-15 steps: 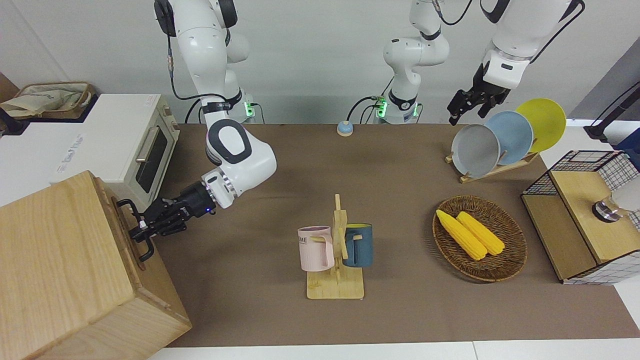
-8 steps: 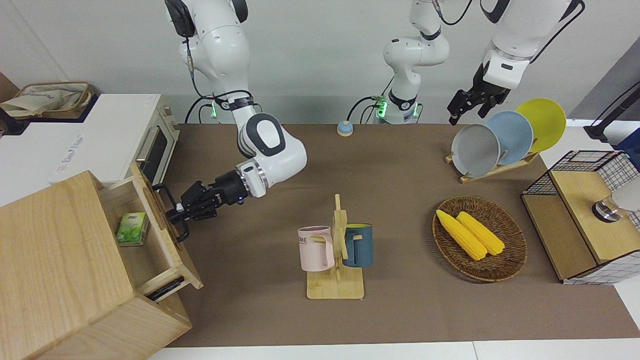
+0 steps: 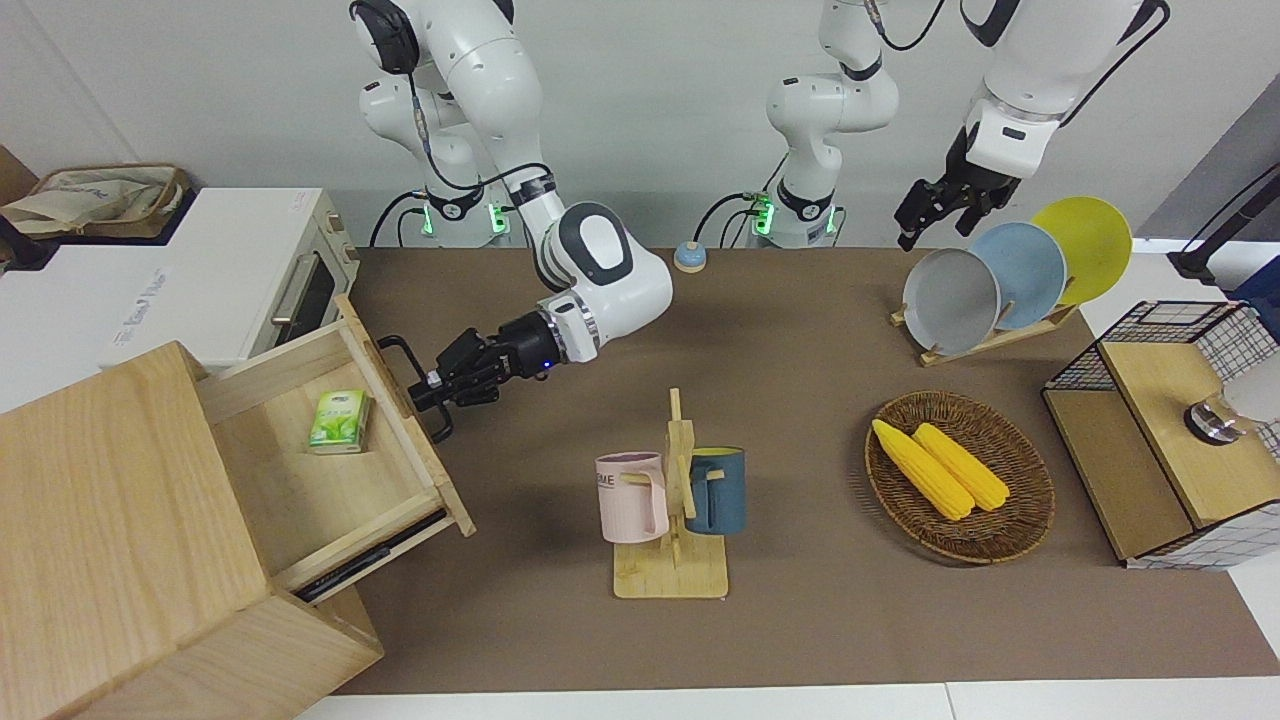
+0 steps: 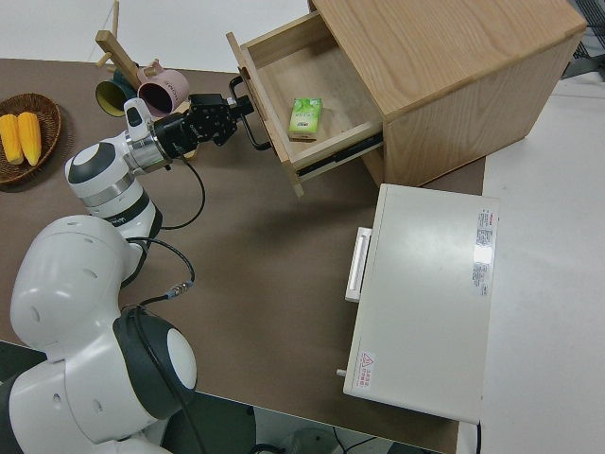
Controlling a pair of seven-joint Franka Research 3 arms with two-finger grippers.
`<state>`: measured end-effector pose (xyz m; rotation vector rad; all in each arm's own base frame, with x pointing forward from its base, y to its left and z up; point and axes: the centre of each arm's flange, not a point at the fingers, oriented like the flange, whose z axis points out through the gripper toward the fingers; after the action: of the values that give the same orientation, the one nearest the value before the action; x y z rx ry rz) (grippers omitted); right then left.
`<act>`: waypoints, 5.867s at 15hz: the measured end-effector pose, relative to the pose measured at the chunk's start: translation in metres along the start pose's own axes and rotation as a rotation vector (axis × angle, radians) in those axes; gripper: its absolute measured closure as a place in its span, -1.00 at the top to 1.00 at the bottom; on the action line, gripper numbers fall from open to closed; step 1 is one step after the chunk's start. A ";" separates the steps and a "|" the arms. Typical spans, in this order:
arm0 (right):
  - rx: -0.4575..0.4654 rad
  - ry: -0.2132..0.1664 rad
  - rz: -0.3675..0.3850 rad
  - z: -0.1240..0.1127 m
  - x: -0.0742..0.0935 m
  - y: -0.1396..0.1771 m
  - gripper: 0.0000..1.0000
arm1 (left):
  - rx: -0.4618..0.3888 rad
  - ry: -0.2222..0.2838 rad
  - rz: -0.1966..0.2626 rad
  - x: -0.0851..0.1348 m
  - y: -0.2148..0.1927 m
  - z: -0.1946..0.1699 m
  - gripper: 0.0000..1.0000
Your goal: Slide drawer open with right arm
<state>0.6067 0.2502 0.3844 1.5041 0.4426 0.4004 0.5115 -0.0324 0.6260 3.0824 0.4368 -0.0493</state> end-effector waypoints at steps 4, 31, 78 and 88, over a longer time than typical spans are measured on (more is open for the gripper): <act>-0.001 0.002 -0.002 -0.025 -0.001 0.000 -0.64 | 0.000 0.000 0.000 0.000 0.000 0.000 0.99; 0.038 0.024 -0.015 -0.091 0.001 0.006 -0.39 | 0.000 0.000 0.000 0.000 0.000 0.000 0.99; 1.397 -0.439 0.481 0.084 -0.133 0.248 0.97 | 0.000 0.000 0.000 0.000 0.000 0.000 0.99; 1.551 -0.405 0.432 0.198 -0.194 0.236 0.97 | 0.000 0.000 0.000 0.000 0.000 0.000 0.99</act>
<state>0.5463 -0.0122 0.6299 3.1350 0.0110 -0.0128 0.5115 -0.0324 0.6260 3.0824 0.4368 -0.0493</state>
